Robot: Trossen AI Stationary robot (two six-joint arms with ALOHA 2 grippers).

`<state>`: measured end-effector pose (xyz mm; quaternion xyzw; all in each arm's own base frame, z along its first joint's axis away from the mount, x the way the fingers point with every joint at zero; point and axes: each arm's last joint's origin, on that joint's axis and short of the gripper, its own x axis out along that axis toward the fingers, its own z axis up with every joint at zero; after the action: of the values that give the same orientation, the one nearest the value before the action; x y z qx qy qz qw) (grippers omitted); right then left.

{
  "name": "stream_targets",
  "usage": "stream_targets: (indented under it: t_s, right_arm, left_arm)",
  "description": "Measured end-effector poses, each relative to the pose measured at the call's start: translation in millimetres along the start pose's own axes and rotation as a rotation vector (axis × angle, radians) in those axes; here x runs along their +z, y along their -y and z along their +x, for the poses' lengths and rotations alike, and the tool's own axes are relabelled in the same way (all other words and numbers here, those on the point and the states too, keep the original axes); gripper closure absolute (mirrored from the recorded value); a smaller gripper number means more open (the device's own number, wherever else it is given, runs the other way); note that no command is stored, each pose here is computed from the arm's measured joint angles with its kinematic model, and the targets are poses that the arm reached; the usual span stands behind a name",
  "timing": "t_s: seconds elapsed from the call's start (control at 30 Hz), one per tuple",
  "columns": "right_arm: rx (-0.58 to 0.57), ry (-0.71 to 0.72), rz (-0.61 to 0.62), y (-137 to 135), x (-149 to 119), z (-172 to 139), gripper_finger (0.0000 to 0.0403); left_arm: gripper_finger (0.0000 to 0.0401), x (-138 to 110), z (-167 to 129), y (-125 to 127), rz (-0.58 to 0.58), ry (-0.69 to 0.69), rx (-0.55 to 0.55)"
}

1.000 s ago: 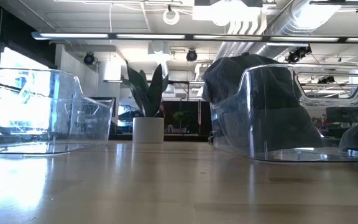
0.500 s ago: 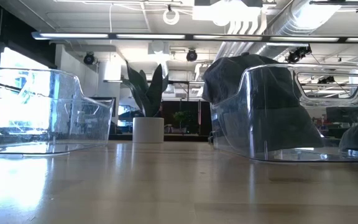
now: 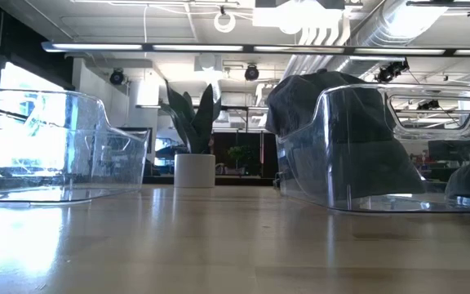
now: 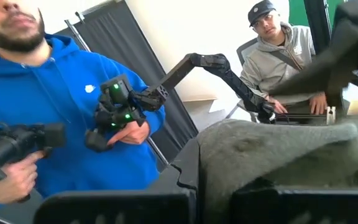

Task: Pick & Place hat
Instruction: Put the green cap into the left transparent bin

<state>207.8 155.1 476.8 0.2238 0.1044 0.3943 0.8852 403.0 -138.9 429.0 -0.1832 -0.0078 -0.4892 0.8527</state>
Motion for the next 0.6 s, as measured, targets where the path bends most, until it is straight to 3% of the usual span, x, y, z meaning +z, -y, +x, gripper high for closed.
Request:
stream_targets:
  t_s: [0.13, 0.27, 0.6]
  right_arm:
    - [0.047, -0.013, 0.04, -4, 1, -4, 0.04]
    - [0.065, -0.015, 0.014, -4, 2, -4, 0.04]
    - [0.063, -0.024, 0.014, -3, 1, -4, 0.0398]
  left_arm:
    - [0.0173, 2, 5, 14, 0.015, -0.009, -0.136]
    - [0.0203, 12, 5, 26, 0.105, 0.058, -0.203]
    - [0.0233, 15, 0, 18, 0.052, 0.078, -0.143]
